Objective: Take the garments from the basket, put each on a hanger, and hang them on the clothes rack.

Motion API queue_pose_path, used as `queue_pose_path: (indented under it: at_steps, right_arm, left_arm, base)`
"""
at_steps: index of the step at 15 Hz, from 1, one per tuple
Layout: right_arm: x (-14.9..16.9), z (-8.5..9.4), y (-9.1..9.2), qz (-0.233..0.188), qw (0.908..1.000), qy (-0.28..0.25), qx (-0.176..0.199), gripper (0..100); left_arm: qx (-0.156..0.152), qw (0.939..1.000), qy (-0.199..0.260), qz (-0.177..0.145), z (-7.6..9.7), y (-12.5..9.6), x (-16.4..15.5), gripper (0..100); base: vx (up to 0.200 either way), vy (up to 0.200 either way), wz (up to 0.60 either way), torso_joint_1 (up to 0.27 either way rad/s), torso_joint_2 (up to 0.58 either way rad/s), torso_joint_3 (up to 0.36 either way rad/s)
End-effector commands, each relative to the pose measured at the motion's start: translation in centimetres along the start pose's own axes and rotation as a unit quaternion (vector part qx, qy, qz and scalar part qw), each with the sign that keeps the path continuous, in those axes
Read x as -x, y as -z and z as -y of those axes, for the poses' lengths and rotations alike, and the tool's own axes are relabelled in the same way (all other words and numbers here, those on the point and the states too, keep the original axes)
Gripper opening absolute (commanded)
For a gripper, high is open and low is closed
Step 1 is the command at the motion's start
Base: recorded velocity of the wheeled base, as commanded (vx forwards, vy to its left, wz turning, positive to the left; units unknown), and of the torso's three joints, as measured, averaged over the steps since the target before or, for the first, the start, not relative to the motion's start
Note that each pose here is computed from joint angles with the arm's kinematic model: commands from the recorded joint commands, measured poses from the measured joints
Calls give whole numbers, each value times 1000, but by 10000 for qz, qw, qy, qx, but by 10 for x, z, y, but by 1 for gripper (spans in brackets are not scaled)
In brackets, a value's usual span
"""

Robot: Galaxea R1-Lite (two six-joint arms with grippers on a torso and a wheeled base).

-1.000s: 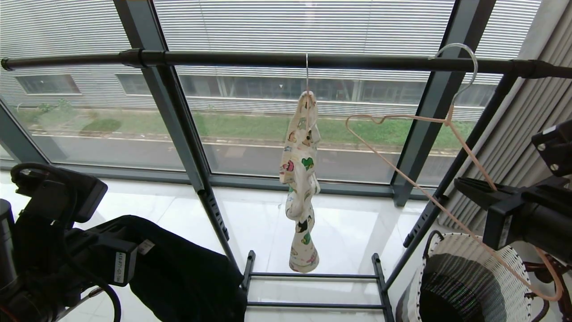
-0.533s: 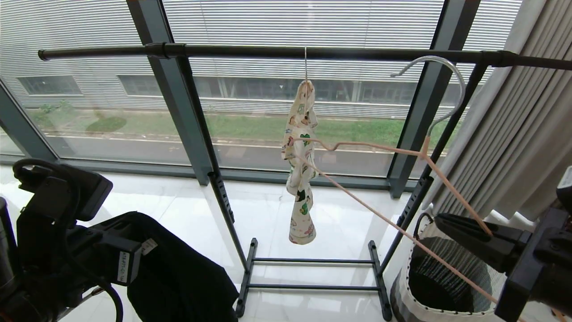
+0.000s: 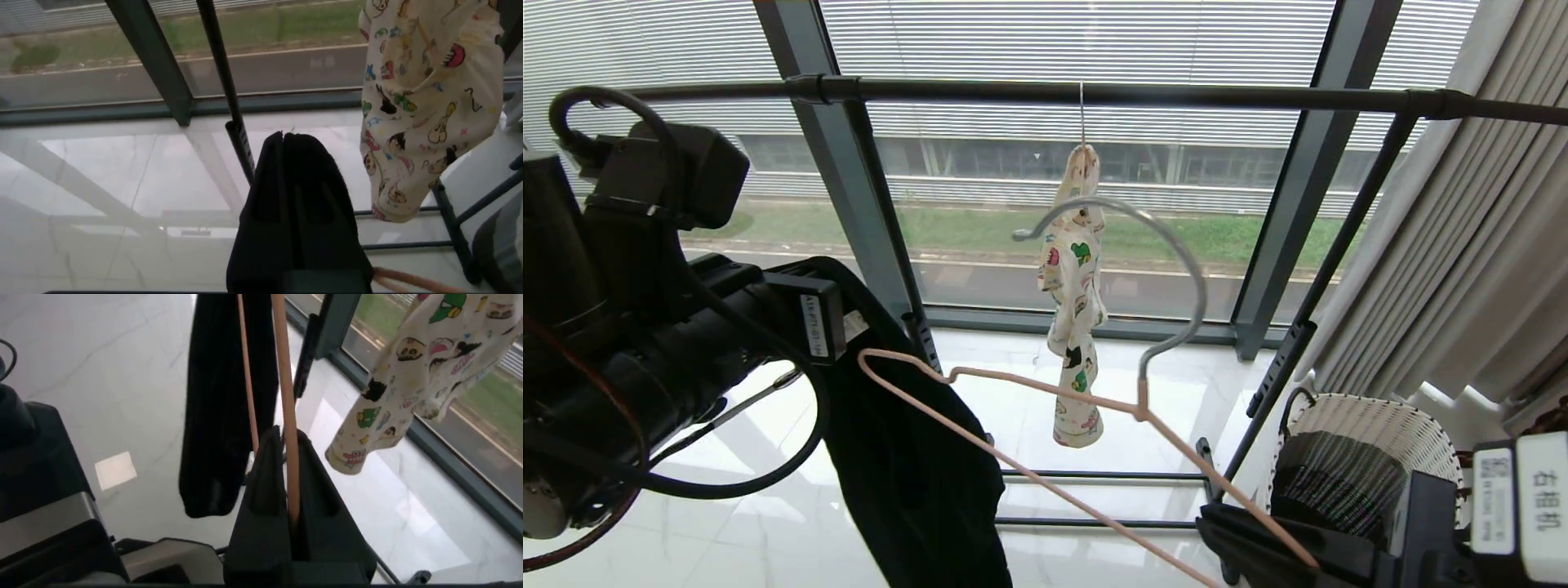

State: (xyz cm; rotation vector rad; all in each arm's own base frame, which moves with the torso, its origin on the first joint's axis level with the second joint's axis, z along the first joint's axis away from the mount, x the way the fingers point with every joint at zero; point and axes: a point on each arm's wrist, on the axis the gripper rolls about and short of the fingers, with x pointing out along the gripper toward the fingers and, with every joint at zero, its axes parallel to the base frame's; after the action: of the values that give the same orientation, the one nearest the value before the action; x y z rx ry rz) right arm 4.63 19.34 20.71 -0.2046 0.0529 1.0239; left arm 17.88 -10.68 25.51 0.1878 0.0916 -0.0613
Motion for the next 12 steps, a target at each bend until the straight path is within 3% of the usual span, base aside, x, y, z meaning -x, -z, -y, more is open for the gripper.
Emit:
queue_pose_path:
  at_steps: [1, 5, 12]
  right_arm:
    - [-31, -19, 11, -166, 9997, -141, 69, 0]
    - [-42, -12, 7, -61, 9999, 90, -35, 0]
    - [-26, 6, -3, 182, 9990, 381, -113, 0]
  left_arm:
    - [-36, 9999, 146, -8, 11, -2, -6, 0]
    - [-67, 9997, 229, 7, 14, -2, -4, 0]
    - [-70, 9999, 26, -85, 8, 1, -12, 0]
  base:
    - [0, 0, 0, 0, 0, 0]
    - [0, 0, 0, 0, 0, 0]
    - [0, 0, 0, 0, 0, 0]
